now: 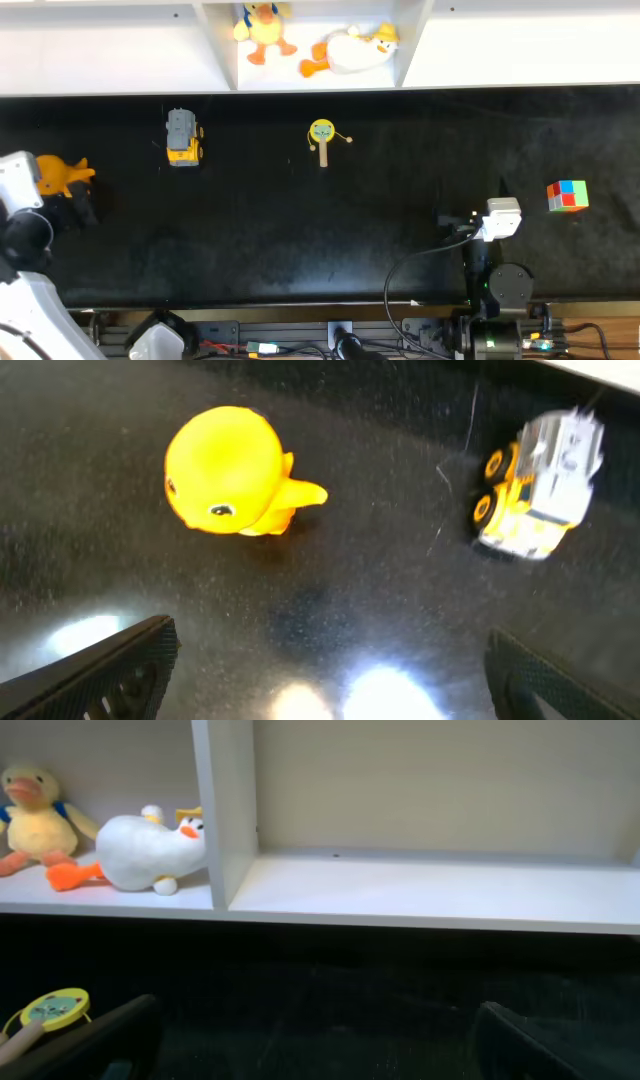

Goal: Store Toys

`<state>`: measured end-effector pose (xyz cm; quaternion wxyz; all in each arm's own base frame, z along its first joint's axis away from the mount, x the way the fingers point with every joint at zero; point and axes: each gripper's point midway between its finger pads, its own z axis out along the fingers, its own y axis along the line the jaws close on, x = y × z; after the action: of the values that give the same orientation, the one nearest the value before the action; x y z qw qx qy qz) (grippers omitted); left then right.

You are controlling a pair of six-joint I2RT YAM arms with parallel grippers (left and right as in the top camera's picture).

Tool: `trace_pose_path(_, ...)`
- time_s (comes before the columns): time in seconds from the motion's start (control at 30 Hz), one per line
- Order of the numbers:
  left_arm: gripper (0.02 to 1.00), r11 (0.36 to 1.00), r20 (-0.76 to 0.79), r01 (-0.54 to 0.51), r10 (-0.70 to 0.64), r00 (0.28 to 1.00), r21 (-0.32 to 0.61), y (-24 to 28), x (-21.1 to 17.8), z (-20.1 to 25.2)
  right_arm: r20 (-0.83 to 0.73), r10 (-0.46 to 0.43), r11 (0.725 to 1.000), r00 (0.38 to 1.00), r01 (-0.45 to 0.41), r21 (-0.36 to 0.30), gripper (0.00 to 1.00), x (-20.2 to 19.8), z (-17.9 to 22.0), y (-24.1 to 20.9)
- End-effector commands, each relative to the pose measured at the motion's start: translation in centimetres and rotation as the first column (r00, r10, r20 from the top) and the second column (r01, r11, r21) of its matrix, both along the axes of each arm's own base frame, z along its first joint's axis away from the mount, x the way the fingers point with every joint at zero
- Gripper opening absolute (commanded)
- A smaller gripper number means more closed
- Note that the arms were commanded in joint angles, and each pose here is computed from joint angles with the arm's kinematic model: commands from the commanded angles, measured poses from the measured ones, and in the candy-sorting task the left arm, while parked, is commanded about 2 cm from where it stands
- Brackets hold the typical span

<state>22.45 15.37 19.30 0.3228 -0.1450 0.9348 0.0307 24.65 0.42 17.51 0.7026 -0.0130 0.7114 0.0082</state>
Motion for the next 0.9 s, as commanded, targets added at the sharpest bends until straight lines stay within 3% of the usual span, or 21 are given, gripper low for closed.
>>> trace_pose_path(0.03,0.998,0.976,-0.004,0.172,-0.173,0.985,0.13,0.2,0.7,1.1,0.0,-0.014,1.0,1.0,0.014,0.011,0.993,0.0,-0.3,-0.3)
trace_pose_path(0.17,0.998,0.963,-0.019,0.211,-0.211,0.977,0.167,0.8,1.1,0.8,0.0,-0.014,1.0,1.0,0.014,0.011,0.993,0.0,-0.3,-0.3)
trace_pose_path(0.63,0.998,0.992,-0.062,0.089,-0.084,0.995,0.084,4.3,-0.6,-1.6,0.0,-0.014,1.0,1.0,0.014,0.011,0.996,0.0,-0.3,-0.3)
trace_pose_path(0.9,0.996,0.989,-0.079,0.072,-0.062,0.995,0.129,6.2,-0.1,-2.2,0.0,-0.013,1.0,1.0,0.013,0.011,0.996,0.0,-0.3,-0.3)
